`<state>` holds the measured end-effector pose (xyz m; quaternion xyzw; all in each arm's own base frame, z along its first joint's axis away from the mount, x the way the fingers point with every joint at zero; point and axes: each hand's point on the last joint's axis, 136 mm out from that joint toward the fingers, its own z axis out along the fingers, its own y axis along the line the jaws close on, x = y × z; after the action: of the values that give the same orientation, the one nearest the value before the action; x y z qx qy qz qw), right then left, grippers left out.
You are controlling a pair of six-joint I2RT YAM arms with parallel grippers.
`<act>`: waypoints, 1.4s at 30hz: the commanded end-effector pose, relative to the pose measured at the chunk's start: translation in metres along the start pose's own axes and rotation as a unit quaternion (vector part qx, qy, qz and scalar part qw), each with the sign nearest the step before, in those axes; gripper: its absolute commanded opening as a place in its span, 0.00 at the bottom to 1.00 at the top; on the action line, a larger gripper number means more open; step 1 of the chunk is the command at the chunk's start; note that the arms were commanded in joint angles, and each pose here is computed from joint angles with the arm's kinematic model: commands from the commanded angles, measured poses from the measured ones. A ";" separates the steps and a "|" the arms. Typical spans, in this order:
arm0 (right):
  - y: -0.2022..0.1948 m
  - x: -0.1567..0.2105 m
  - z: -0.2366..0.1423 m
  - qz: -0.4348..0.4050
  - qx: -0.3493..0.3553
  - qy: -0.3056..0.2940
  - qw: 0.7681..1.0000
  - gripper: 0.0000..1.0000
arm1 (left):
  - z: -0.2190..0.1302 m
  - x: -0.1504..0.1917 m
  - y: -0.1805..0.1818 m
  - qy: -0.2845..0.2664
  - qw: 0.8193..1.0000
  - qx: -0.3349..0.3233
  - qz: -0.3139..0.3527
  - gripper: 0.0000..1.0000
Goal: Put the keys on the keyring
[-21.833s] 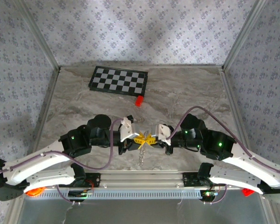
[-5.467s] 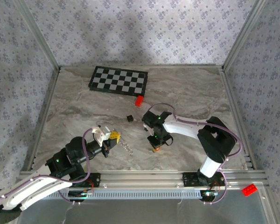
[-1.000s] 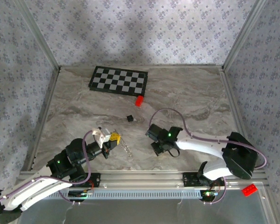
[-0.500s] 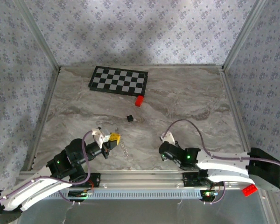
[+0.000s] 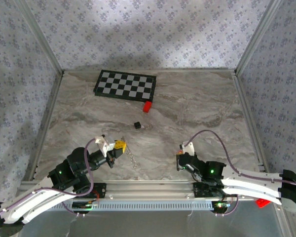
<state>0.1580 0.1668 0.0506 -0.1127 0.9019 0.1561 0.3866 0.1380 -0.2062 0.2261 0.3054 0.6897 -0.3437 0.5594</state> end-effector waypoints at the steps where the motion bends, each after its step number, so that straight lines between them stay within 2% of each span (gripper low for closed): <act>1: -0.014 0.014 -0.001 0.011 0.029 0.032 0.999 0.03 | -0.003 -0.021 0.000 -0.039 0.999 -0.001 0.004 0.00; 9: -0.010 0.027 0.014 0.005 0.041 0.081 0.996 0.03 | -0.003 -0.021 0.000 -0.038 0.999 -0.001 0.005 0.00; 14: -0.008 0.028 0.016 0.007 0.040 0.087 0.995 0.06 | -0.003 -0.021 0.000 -0.039 0.999 -0.003 0.006 0.00; 20: -0.011 0.021 0.005 0.025 0.051 0.094 0.994 0.31 | -0.003 -0.024 0.000 -0.043 0.999 -0.002 0.008 0.00; 25: -0.004 0.003 -0.019 0.029 0.048 0.113 0.992 0.51 | -0.003 -0.026 -0.001 -0.045 0.999 0.000 0.008 0.00; 29: 0.003 -0.006 -0.039 0.012 0.053 0.176 0.983 0.54 | -0.005 -0.028 -0.002 -0.045 0.999 0.002 0.006 0.00; 34: -0.006 -0.018 -0.052 0.045 0.066 0.266 0.961 0.54 | -0.008 -0.030 -0.004 -0.053 0.999 0.009 0.004 0.00; 42: 0.000 -0.020 -0.049 0.104 -0.019 0.386 0.916 0.49 | -0.010 -0.032 -0.010 -0.059 0.998 0.027 0.000 0.00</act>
<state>0.1656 0.1407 0.0999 -0.0350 0.9901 0.1119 0.0770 0.1350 -0.2046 0.2338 0.3038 0.6783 -0.3542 0.5676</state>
